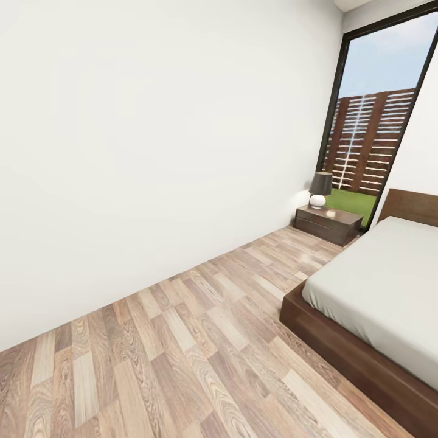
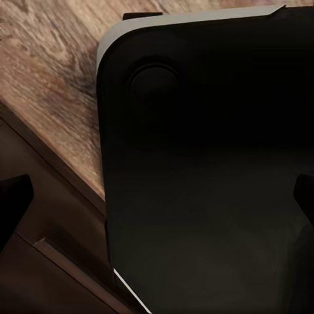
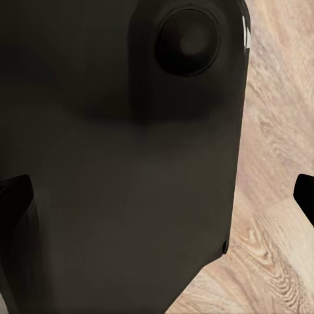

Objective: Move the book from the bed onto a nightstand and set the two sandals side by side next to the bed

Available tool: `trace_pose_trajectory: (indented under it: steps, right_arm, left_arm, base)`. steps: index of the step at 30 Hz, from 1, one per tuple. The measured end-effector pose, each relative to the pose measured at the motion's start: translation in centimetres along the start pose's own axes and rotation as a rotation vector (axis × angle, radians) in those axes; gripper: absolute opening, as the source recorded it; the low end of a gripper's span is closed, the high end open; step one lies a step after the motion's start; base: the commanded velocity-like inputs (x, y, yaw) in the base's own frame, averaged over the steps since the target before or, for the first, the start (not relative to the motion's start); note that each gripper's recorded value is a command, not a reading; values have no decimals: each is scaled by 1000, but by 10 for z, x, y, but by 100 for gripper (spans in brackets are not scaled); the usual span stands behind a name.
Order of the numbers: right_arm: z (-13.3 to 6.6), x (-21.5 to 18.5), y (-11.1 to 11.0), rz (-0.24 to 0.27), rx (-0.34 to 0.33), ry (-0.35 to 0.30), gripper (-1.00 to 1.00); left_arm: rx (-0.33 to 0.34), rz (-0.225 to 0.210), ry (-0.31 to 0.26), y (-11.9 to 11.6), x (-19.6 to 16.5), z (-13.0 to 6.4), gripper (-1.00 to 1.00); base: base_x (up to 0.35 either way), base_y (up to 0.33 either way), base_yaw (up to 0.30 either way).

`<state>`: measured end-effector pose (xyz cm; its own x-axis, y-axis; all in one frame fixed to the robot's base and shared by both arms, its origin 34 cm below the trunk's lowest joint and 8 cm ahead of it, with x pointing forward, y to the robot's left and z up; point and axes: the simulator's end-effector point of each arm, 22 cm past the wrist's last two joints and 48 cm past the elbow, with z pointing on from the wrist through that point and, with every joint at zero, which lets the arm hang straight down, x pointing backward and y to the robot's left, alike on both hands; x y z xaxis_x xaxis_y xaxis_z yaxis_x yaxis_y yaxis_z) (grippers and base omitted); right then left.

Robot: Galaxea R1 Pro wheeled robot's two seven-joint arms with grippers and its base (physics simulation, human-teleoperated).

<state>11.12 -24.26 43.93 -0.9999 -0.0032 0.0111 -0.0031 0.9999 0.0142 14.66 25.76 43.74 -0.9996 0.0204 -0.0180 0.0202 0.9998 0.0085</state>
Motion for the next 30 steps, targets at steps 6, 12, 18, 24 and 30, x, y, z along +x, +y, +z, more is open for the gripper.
trace_pose_trajectory:
  steps: [6, 12, 18, 24, 30]
  right_arm:
    - [0, 0, 0, 0, 0, 0, 100]
    - [0, 0, 0, 0, 0, 0, 100]
    - [0, 0, 0, 0, 0, 0, 100]
    - [0, 0, 0, 0, 0, -1, 100]
    - [0, 0, 0, 0, 0, -1, 100]
  left_arm:
    - [0, 0, -5, 0, -1, 0, 100]
    - [4, 2, -6, -4, -1, 0, 100]
    - [5, 9, -8, -5, -2, 0, 100]
    - [5, 20, -9, -6, -2, 0, 100]
    - [5, 24, -9, -6, -2, 0, 100]
  base:
    - [11, 7, 0]
    - [8, -5, 0]
    - [56, -60, 0]
    - [24, -25, 0]
    - [44, 29, -34]
